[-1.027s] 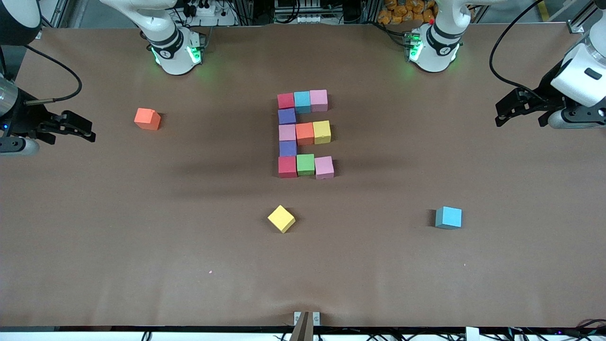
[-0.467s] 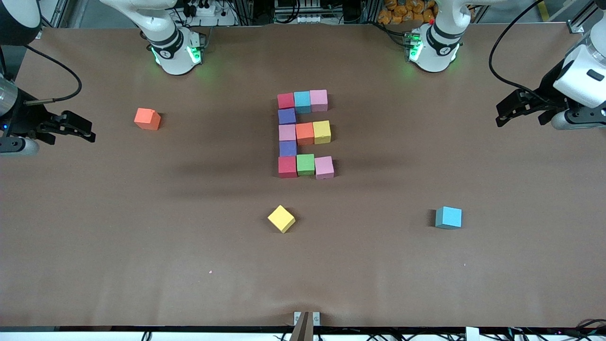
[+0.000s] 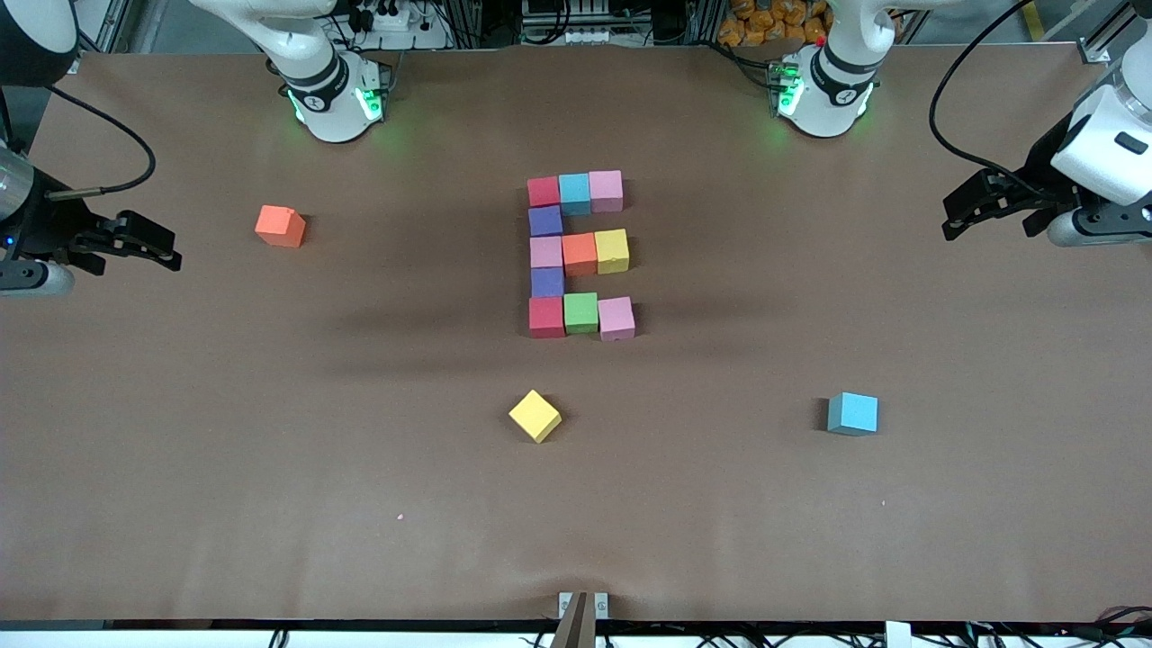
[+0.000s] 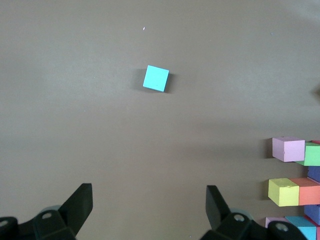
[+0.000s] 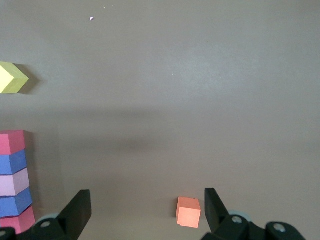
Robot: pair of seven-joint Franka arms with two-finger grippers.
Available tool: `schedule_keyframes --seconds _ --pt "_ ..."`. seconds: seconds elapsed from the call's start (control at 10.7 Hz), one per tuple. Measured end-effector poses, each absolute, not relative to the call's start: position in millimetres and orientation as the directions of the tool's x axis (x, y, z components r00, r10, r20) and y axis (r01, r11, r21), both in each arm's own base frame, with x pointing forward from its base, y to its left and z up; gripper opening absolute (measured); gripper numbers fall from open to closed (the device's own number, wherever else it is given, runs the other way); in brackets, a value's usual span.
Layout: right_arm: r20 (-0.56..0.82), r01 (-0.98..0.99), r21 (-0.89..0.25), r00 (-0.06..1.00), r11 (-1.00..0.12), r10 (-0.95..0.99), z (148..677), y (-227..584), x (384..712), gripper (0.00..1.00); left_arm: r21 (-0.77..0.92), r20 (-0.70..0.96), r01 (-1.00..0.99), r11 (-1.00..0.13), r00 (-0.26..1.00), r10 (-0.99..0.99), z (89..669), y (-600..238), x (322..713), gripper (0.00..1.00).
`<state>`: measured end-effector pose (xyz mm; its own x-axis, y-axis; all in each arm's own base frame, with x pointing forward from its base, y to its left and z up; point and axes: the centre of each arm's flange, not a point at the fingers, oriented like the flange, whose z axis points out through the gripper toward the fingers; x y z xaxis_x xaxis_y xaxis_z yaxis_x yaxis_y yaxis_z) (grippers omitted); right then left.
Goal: Arrange 11 blocks into digit 3
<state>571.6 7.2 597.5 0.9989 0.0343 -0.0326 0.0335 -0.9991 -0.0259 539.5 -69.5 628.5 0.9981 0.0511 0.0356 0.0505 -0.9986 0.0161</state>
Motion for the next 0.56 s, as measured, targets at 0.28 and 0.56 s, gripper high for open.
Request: schedule_keyframes --seconds 0.28,0.56 --pt "-0.032 0.034 -0.026 0.999 -0.999 0.035 597.6 7.4 571.6 1.00 0.016 0.036 0.051 -0.999 0.998 0.051 628.5 -69.5 539.5 1.00" --pt "-0.032 0.034 -0.026 0.999 -0.999 0.035 597.6 7.4 571.6 1.00 0.016 0.036 0.056 -0.998 0.998 0.056 628.5 -66.8 539.9 1.00"
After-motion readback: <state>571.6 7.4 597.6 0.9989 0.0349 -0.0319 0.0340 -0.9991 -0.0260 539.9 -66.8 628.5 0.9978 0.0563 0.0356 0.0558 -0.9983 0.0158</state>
